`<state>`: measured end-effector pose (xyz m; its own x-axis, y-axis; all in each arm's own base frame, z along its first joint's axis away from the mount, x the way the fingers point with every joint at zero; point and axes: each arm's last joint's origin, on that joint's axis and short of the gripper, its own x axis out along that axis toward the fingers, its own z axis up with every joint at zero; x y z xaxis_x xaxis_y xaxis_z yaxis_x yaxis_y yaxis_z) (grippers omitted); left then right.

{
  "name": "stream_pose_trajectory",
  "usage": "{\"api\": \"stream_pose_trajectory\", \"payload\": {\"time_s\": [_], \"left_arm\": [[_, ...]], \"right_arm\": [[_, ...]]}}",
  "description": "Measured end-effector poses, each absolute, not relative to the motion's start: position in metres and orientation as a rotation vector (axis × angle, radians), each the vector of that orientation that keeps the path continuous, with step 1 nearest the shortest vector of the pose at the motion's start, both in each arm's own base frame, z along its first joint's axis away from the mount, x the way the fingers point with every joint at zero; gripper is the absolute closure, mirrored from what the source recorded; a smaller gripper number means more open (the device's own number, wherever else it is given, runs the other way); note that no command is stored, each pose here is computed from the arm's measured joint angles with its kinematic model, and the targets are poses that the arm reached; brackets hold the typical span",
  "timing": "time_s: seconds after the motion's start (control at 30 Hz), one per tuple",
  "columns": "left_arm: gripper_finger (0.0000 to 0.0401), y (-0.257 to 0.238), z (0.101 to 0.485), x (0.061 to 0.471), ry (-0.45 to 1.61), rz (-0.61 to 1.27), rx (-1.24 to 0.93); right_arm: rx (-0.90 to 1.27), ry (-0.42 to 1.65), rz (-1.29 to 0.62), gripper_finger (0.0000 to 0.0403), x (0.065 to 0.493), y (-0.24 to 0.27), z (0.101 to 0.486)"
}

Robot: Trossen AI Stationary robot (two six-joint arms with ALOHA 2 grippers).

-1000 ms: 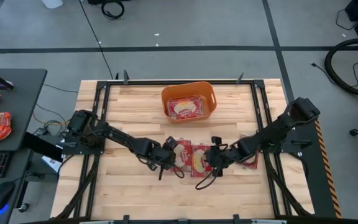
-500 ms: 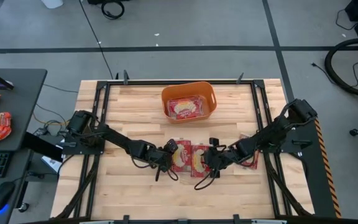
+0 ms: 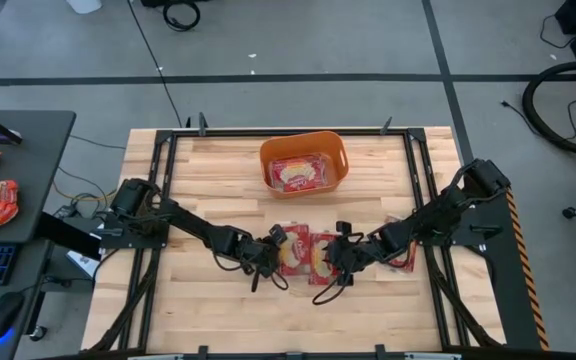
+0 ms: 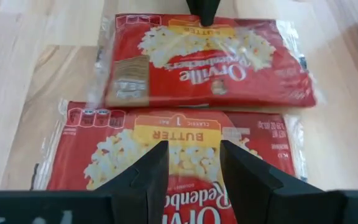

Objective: Sort popcorn bags into baskets
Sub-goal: Put the red popcorn bag into the orange bin

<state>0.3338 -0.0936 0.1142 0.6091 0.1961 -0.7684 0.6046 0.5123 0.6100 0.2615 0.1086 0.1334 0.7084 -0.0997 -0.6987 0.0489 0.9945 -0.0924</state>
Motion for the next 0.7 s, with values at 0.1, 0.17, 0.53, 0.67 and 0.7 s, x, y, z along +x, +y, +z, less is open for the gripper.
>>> {"api": "stream_pose_trajectory", "payload": {"time_s": [0.1,0.17,0.53,0.67,0.7], "left_arm": [[0.0393,-0.091,0.115,0.335,0.916,-0.243,0.950],[0.0394,-0.088,0.118,0.337,0.928,-0.219,0.913],[0.0399,-0.090,0.179,0.355,0.896,-0.117,0.913],[0.0399,-0.085,0.206,0.360,0.898,-0.024,0.914],[0.0399,-0.085,0.213,0.364,0.884,0.006,0.913]], "right_arm": [[-0.065,0.792,-0.080,0.0253,0.261,0.109,0.133],[-0.060,0.799,-0.084,0.0253,0.260,0.109,0.132],[-0.024,0.945,-0.147,0.0253,0.241,0.111,0.128],[-0.030,0.954,-0.196,0.0253,0.231,0.113,0.134],[-0.040,0.948,-0.210,0.0253,0.229,0.113,0.136]]}}
